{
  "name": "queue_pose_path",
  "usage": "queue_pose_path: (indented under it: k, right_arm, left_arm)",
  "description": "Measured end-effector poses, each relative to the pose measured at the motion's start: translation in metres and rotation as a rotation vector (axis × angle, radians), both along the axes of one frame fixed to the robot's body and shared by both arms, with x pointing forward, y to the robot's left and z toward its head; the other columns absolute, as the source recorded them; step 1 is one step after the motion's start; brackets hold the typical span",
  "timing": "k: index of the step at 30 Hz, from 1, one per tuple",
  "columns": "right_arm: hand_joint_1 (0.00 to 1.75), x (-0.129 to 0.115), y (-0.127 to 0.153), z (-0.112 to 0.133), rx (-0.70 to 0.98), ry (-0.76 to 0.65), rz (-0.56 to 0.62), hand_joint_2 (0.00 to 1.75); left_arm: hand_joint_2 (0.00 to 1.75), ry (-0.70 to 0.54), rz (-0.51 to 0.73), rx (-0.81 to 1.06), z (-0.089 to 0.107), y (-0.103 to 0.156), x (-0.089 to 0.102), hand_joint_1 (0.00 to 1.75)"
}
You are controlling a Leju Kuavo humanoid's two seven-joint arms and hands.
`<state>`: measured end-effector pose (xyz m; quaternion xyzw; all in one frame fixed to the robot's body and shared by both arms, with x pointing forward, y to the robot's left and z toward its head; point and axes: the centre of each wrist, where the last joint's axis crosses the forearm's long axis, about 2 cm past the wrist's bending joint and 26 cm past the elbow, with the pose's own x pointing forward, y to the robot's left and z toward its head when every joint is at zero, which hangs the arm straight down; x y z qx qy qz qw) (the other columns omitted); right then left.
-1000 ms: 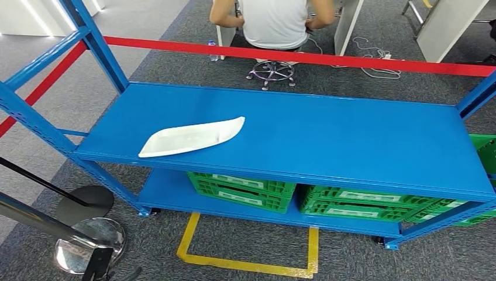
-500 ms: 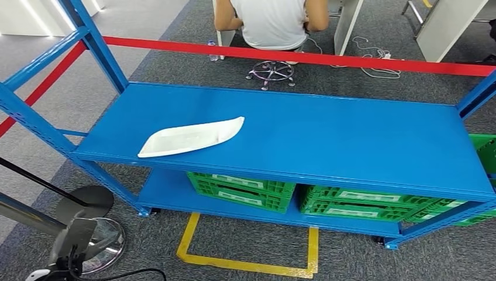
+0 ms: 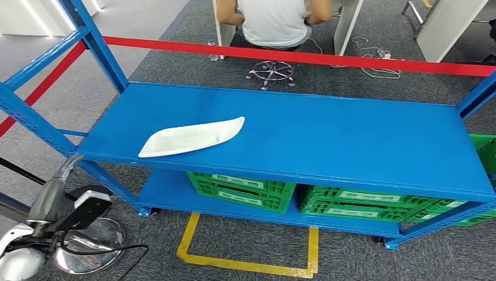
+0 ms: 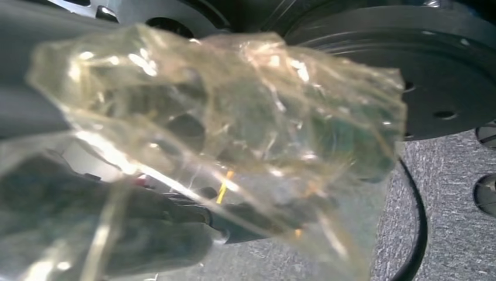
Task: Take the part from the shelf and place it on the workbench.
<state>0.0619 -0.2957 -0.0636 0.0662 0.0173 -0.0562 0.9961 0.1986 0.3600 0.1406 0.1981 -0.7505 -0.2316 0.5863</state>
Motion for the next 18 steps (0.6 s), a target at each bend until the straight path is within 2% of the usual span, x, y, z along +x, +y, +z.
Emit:
queue_pose_path:
  k: [8,18]
  right_arm:
    - [0.0,0.003,0.005,0.003,0.012,-0.019,0.026,0.0]
    - [0.0,-0.001,0.005,0.003,0.007,-0.027,0.067,0.0]
  left_arm:
    - [1.75,-0.114,-0.092,0.267,0.047,-0.008,0.024,0.0]
    - [1.75,-0.125,-0.135,0.361,0.054,-0.012,0.026,0.0]
